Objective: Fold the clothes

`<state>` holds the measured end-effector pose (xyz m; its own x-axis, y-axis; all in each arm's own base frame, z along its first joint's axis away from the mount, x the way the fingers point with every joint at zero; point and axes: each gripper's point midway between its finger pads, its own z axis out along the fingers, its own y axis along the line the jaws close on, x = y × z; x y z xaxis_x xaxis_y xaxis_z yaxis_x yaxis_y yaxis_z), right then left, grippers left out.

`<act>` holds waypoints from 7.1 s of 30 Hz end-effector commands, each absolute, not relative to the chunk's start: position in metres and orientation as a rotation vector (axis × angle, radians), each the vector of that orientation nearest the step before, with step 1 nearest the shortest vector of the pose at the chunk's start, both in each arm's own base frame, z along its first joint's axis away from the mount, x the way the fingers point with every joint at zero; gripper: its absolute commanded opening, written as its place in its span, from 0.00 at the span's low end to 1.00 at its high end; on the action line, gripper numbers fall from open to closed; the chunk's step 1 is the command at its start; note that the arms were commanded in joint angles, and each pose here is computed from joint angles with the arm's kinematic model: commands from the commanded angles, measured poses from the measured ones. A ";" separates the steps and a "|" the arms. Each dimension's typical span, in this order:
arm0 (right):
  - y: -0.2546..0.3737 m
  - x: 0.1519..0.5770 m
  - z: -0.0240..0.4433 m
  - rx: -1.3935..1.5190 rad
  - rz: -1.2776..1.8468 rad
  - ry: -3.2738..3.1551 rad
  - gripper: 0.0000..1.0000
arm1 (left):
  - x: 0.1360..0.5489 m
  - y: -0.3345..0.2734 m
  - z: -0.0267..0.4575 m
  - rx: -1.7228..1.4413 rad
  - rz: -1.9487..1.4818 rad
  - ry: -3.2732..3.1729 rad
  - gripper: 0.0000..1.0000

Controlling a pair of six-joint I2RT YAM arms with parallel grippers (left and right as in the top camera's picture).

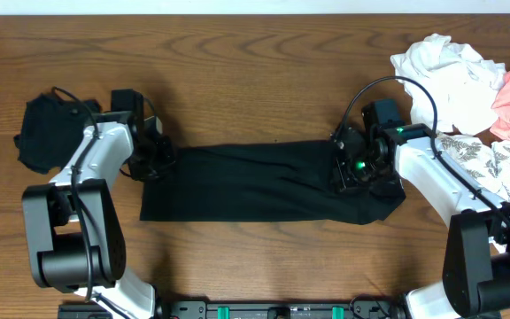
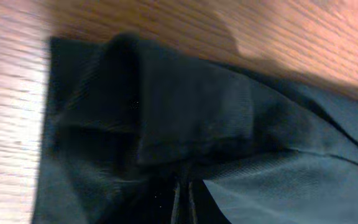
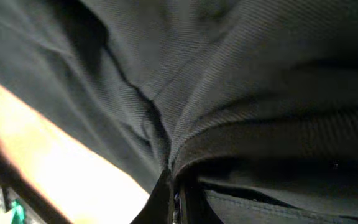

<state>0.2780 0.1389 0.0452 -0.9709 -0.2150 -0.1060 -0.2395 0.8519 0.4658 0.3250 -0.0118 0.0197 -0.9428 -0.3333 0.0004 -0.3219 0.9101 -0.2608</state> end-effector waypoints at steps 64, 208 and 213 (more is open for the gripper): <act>0.128 0.312 0.106 -0.353 0.741 2.755 0.10 | 0.372 -0.057 0.100 -0.220 -0.639 2.701 0.31; 0.067 0.391 0.137 0.095 0.405 2.571 0.14 | 0.366 0.013 0.013 -0.299 -0.592 2.834 0.83; 0.066 0.390 0.137 0.095 0.404 2.575 0.15 | 0.366 0.012 0.012 -0.295 -0.593 2.835 0.83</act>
<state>0.3863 0.0711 0.1278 -0.8720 0.1488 -0.4664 -0.0039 0.9505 0.3106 0.3697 0.0171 0.0175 -0.9453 -0.2628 -0.1935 -0.1680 0.9002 -0.4017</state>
